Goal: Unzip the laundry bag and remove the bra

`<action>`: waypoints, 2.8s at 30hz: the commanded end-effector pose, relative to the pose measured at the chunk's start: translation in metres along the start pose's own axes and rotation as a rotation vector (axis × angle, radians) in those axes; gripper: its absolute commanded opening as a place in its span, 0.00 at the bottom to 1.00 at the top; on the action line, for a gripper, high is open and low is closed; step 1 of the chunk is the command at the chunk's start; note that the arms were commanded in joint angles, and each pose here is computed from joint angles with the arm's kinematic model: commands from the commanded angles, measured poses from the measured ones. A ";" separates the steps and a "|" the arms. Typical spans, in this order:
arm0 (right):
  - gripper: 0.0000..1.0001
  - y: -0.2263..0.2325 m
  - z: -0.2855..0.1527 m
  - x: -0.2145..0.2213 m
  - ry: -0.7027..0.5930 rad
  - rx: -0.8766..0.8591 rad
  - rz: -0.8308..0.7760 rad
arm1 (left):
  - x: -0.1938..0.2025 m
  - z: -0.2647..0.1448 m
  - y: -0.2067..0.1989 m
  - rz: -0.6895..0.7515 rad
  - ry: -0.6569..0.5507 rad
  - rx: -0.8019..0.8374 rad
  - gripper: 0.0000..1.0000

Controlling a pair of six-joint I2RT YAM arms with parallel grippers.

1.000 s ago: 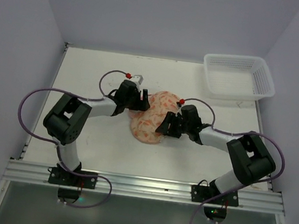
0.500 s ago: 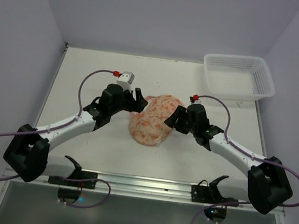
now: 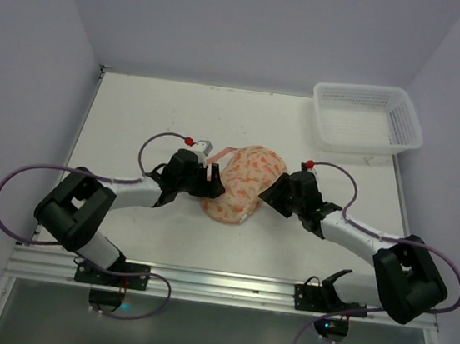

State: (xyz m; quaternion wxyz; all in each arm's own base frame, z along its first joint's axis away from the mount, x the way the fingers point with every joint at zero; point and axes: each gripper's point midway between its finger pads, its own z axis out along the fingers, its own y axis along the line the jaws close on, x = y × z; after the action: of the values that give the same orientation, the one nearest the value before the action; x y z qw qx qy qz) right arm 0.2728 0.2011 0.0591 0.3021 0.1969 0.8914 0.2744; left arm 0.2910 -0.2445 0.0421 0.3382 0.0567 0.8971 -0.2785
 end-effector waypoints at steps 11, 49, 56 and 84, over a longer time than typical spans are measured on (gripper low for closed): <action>0.47 0.010 0.026 0.003 -0.052 -0.146 0.094 | -0.003 0.009 -0.001 -0.017 -0.016 0.030 0.77; 0.00 0.015 0.010 0.005 -0.154 -0.298 0.247 | -0.017 -0.064 -0.065 0.130 -0.211 0.068 0.63; 0.00 0.020 0.012 0.006 -0.153 -0.275 0.287 | 0.035 -0.046 -0.078 0.164 -0.119 0.082 0.43; 0.00 0.029 -0.004 0.018 -0.167 -0.304 0.293 | 0.073 -0.018 -0.109 0.152 -0.082 -0.035 0.50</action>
State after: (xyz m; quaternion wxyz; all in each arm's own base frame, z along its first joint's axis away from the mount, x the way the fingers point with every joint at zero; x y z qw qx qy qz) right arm 0.2555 0.2342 0.0567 0.3350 0.2819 0.7968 0.4164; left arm 0.1866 -0.3275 0.0491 0.3818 0.1387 0.8802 -0.2453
